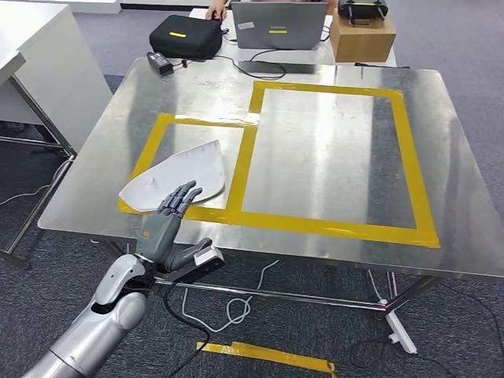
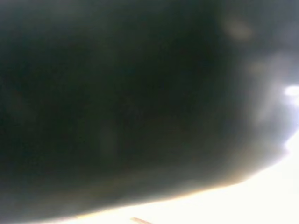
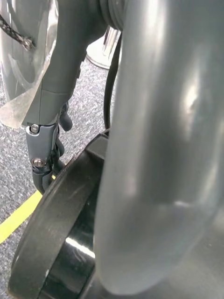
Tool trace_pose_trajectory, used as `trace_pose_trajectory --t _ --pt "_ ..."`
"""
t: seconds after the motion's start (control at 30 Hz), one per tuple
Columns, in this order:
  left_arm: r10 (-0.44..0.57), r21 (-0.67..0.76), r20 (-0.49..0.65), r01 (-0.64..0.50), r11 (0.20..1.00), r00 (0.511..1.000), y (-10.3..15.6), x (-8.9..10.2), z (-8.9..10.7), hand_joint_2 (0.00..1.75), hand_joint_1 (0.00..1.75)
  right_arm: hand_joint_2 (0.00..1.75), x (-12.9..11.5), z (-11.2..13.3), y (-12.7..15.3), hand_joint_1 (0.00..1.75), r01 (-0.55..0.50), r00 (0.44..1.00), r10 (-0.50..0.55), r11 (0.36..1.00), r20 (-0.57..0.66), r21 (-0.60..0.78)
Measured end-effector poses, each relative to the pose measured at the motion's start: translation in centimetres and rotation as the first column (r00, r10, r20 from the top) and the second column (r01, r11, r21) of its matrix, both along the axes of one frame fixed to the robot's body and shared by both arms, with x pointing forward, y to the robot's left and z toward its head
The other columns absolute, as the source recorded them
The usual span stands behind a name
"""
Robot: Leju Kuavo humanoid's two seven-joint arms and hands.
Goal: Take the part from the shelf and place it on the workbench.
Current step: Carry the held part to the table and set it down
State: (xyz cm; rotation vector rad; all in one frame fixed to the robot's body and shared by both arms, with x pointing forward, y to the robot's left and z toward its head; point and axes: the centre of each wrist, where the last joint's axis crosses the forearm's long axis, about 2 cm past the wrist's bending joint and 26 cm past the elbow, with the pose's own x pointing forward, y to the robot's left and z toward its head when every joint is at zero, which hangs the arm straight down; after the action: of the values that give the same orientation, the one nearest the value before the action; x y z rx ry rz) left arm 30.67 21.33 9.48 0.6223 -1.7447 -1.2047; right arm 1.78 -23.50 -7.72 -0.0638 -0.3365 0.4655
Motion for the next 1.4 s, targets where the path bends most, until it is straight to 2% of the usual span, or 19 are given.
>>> trace_pose_trajectory --t 0.2,0.53,0.63,0.83,0.97,1.07,1.17,1.3,1.4 --pt "0.051 0.02 -0.01 -0.051 0.999 0.999 1.5 -0.3 -0.6 0.0 0.0 0.0 -0.1 0.5 0.2 0.0 0.031 0.999 -0.031 0.999 -0.014 -0.021" --pt "0.153 0.096 -0.034 -0.149 0.984 0.988 6.1 -2.1 -2.6 0.0 0.0 0.0 -0.8 0.9 0.0 0.0 0.067 0.997 -0.068 0.997 -0.045 -0.023" --pt "0.19 0.131 -0.068 -0.18 0.975 0.979 8.2 -4.0 -4.1 0.0 0.0 0.0 -1.3 1.0 0.0 0.0 0.059 0.997 -0.06 0.998 -0.047 -0.018" --pt "0.262 0.175 -0.169 -0.233 0.957 0.95 12.0 -9.3 -7.5 0.0 0.0 0.0 -2.1 1.4 0.0 0.0 0.082 0.996 -0.082 0.997 -0.046 -0.009" --pt "0.305 0.195 -0.216 -0.265 0.944 0.927 13.1 -11.1 -8.5 0.0 0.0 0.0 -2.3 1.6 0.3 0.0 0.096 0.994 -0.096 0.995 -0.054 -0.007" --pt "0.375 0.194 -0.288 -0.33 0.924 0.881 14.0 -13.0 -9.6 0.0 0.0 0.0 -2.8 2.0 0.4 0.0 0.113 0.991 -0.114 0.993 -0.067 -0.017" --pt "0.44 0.189 -0.397 -0.397 0.898 0.805 14.6 -16.2 -11.5 0.0 0.0 0.0 -3.5 2.5 0.4 0.0 0.151 0.986 -0.153 0.988 -0.074 -0.026" --pt "0.496 0.191 -0.565 -0.481 0.856 0.659 14.0 -20.8 -14.1 0.0 0.0 0.0 -3.9 3.4 0.2 0.0 0.225 0.972 -0.226 0.974 -0.063 -0.029" --pt "0.505 0.201 -0.661 -0.517 0.832 0.556 12.9 -23.6 -15.6 0.0 0.0 0.0 -3.8 3.8 -0.1 0.0 0.285 0.957 -0.286 0.958 -0.057 -0.024"
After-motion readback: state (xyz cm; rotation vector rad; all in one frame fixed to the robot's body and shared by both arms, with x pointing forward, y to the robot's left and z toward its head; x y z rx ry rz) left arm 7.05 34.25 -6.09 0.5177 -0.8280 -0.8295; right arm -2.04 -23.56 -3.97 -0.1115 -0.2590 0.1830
